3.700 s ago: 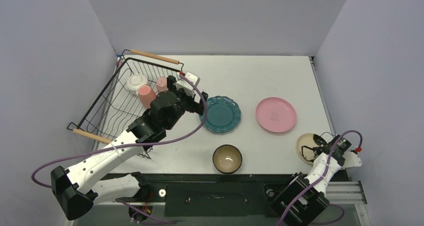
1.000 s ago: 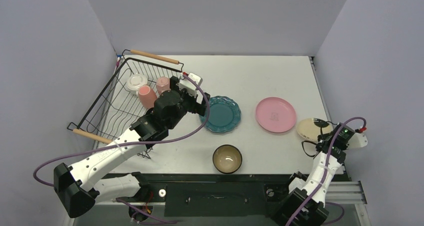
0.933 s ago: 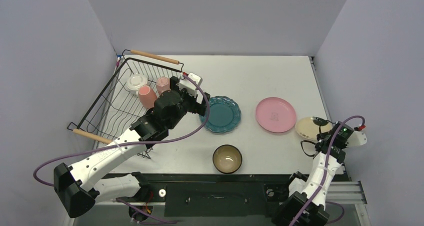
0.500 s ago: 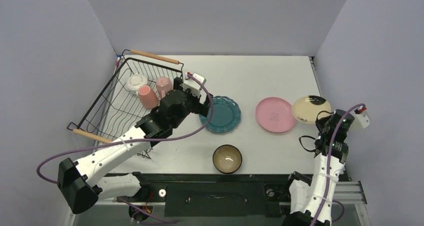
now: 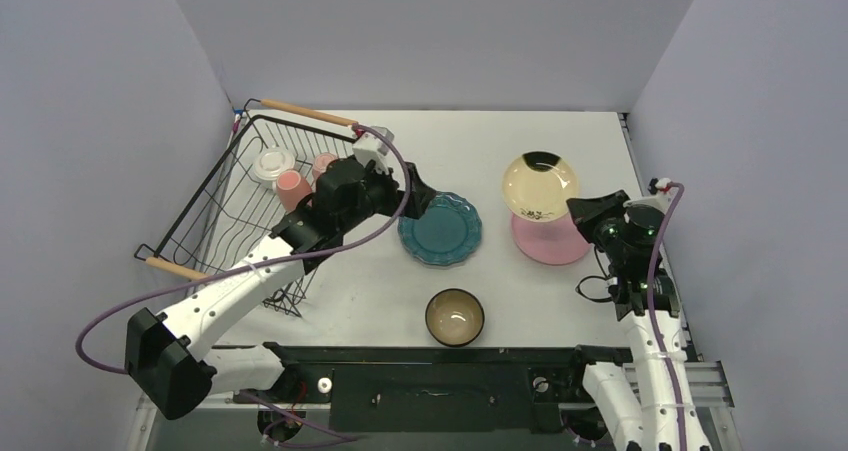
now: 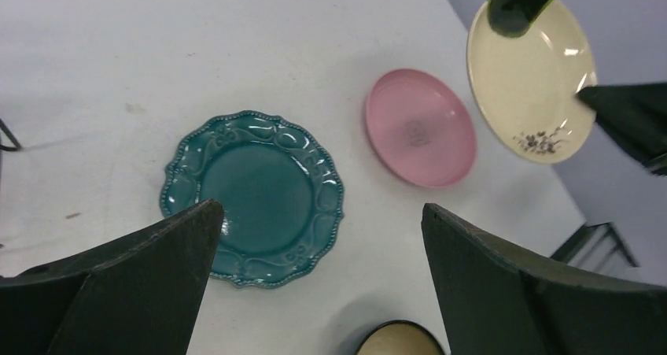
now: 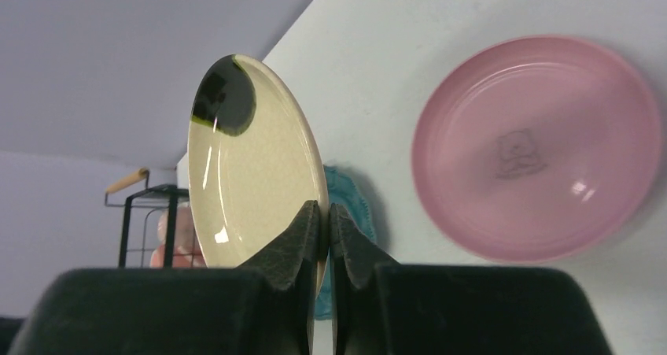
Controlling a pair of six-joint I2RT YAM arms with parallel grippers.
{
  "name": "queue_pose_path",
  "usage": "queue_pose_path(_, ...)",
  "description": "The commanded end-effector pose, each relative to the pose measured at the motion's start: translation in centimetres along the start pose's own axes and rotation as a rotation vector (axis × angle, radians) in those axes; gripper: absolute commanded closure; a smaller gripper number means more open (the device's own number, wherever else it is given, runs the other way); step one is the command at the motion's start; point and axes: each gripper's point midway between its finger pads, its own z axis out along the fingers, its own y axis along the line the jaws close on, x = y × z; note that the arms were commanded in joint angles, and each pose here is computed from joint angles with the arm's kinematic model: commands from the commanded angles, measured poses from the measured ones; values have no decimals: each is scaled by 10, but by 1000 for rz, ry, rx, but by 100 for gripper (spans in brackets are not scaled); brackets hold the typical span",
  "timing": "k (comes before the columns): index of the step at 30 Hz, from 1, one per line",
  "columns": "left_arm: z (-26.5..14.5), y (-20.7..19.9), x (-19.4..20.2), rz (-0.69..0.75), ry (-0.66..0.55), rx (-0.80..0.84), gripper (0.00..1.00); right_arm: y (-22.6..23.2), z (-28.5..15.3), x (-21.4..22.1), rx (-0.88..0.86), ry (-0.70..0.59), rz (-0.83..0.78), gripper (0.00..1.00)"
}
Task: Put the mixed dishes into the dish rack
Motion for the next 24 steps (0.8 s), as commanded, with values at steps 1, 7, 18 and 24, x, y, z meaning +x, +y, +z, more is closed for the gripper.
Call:
queue_pose_path(1,-11,-12,-16,-454,36,184,1,57,-7,10,-239,23,42,100)
queue_pose_path(7,-20,-14,-4,-580,93,268,6,93,-19,43,-393,112,34,100)
queue_pose_path(18,-23,-23,-17,-480,73,313,14,127,-45,78,-572,210,-35,100)
queue_pose_path(24,-28,-39,-21,-410,98,400,18,133,-51,96,-607,268,-68,100)
